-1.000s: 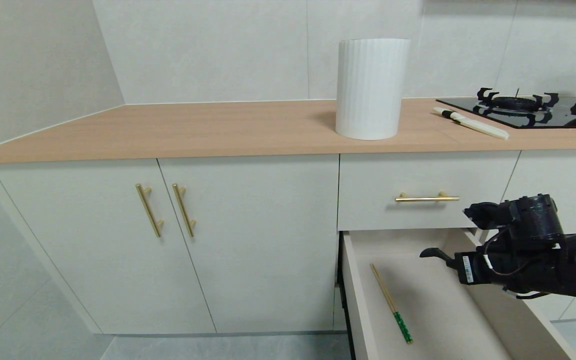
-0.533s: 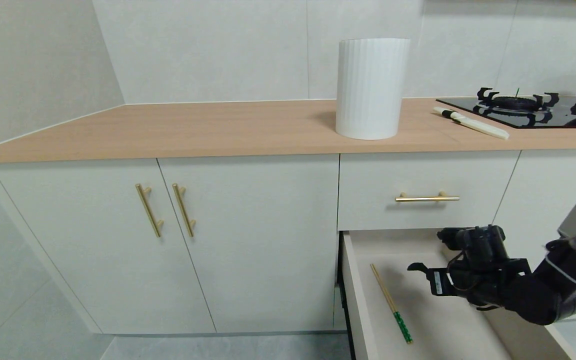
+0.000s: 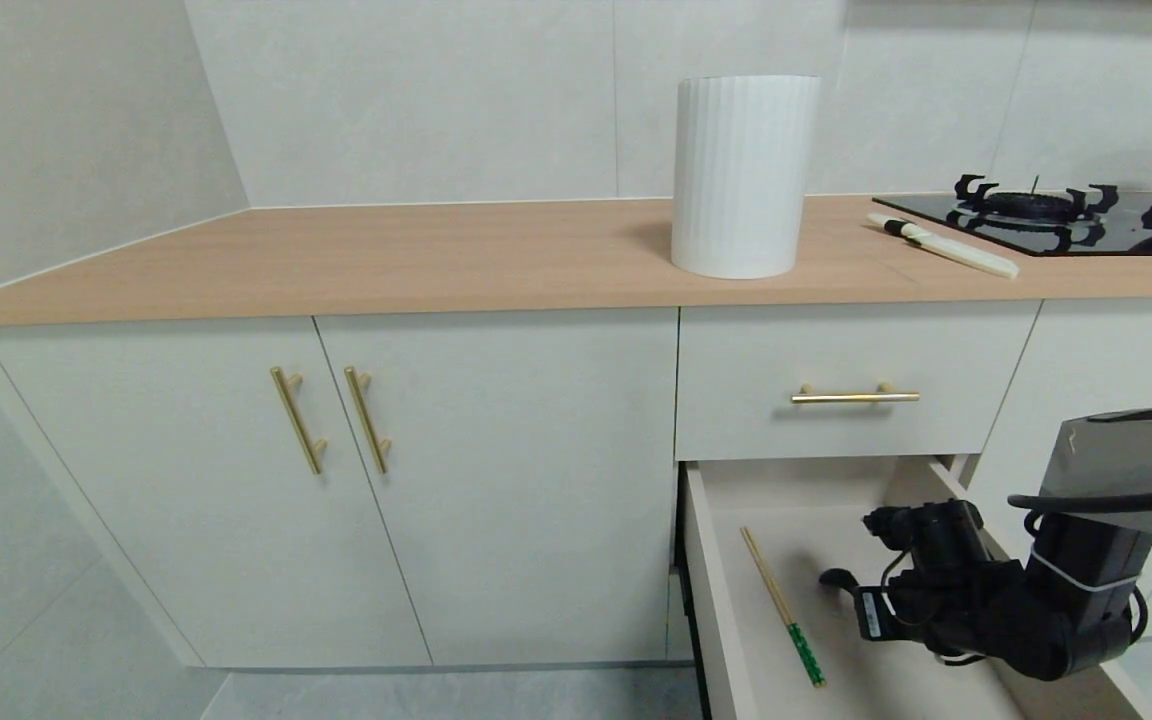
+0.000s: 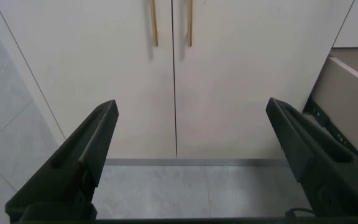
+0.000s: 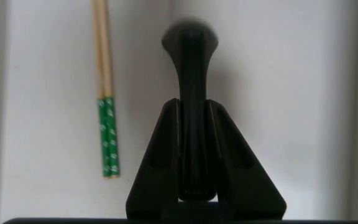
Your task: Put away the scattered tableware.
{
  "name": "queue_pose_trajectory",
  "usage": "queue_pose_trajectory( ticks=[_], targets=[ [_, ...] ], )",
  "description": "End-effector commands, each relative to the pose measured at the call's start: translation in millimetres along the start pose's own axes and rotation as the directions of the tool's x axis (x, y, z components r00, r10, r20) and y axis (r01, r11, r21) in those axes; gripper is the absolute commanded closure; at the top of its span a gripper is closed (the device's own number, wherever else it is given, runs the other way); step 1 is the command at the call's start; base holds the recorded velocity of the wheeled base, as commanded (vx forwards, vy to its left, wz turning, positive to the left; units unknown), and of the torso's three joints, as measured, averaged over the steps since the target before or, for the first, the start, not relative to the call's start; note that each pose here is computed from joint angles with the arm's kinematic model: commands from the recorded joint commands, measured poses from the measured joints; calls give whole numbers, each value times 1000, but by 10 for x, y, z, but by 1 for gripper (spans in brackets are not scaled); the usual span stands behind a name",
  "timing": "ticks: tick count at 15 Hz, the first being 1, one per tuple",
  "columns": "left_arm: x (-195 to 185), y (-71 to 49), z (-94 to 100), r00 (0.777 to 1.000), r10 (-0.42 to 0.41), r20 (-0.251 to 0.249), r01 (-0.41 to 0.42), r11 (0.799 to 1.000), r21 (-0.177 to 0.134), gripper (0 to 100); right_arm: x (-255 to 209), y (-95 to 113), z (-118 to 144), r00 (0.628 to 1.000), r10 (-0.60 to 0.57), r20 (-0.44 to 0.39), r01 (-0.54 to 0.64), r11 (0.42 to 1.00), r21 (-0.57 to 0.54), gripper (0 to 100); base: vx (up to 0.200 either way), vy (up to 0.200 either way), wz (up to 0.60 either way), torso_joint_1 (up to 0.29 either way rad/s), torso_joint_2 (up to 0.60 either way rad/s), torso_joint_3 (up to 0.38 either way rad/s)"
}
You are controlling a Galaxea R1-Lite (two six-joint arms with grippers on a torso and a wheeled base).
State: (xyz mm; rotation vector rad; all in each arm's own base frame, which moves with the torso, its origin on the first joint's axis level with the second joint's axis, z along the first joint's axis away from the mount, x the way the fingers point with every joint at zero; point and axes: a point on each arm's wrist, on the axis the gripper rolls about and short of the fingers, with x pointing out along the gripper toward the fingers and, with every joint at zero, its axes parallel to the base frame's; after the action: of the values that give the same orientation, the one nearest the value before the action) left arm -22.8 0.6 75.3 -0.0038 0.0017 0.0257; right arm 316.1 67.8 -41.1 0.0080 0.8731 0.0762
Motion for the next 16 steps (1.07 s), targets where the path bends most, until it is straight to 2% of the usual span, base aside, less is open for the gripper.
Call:
queue_pose_trajectory(
  ticks=[1,6,16],
  targets=[
    [0,0,0,1000,0,0,0,1000,-1,0,67,-5,-74,1000,-4,-30,4,1000,-4,100,0,0,0,0,0,0],
    [0,0,0,1000,2,0,-2,1000,-1,0,142,10,-145,998,-8,-59,7,1000,-14,100,0,0,0,0,0,0],
    [0,0,0,1000,2,0,-2,1000,-1,0,213,4,-161,998,-25,-64,24,1000,-15,100,0,0,0,0,0,0]
  ],
)
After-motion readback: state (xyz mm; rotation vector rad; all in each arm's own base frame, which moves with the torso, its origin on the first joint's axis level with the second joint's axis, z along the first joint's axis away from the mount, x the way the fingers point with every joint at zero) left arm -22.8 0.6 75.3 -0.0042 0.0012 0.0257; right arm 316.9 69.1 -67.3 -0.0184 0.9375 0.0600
